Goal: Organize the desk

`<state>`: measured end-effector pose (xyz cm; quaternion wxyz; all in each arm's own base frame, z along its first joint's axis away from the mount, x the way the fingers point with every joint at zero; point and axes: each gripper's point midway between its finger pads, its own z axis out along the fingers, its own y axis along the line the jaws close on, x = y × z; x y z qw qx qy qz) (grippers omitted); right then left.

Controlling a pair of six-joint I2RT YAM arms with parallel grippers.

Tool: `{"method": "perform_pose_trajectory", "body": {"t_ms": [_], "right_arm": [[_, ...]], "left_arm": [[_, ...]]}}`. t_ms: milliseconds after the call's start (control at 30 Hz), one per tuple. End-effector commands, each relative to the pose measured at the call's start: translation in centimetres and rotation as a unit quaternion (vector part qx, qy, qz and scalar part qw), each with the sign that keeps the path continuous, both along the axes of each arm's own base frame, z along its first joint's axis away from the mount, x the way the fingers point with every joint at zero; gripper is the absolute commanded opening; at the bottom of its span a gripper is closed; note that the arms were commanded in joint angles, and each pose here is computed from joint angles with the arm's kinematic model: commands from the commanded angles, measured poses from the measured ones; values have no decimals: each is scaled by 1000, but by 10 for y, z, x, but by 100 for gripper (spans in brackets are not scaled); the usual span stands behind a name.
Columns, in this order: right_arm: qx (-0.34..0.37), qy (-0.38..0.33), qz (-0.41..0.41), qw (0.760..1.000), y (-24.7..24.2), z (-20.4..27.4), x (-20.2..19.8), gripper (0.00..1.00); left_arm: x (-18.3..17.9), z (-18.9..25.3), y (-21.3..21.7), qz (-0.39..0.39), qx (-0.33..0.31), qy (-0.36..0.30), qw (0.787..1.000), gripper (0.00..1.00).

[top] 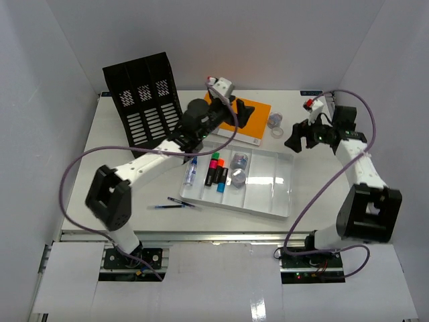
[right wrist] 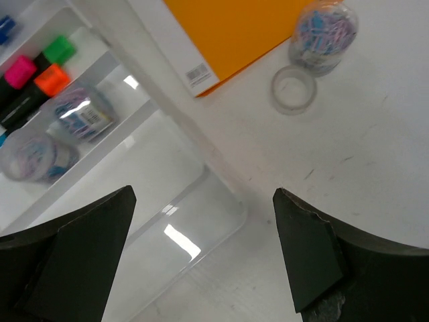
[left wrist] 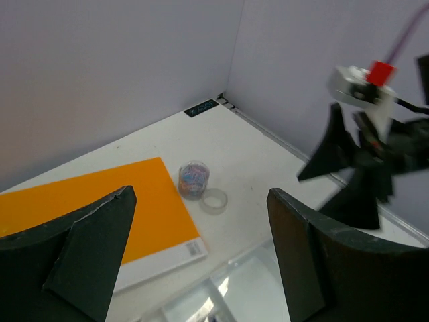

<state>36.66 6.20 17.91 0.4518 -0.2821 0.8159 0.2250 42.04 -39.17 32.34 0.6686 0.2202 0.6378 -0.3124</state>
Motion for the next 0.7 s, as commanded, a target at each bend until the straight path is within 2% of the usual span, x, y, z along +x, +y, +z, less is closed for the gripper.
{"method": "perform_pose_trajectory", "body": {"t_ms": [0,67,133,233,333,500,667], "right_arm": [[-60,20,-79,995,-7,-3,73,90],[-75,49,-103,991,3,-22,97,90],[-74,41,-116,990,13,-18,122,90],[-79,44,-129,987,26,-33,150,90],[-86,32,-146,985,29,-33,177,90],[-123,20,-171,977,25,-44,210,90],[-158,3,-181,971,21,-58,226,90]], "left_arm": [[-40,-47,70,-31,34,128,991,90],[-63,-64,108,-52,23,178,982,89],[-80,-77,135,-65,21,205,976,87],[-104,-91,172,-35,32,199,979,88],[-117,-86,181,-30,34,163,986,90],[-112,-96,192,-2,69,159,985,90],[-113,-94,195,3,66,157,985,90]]}}
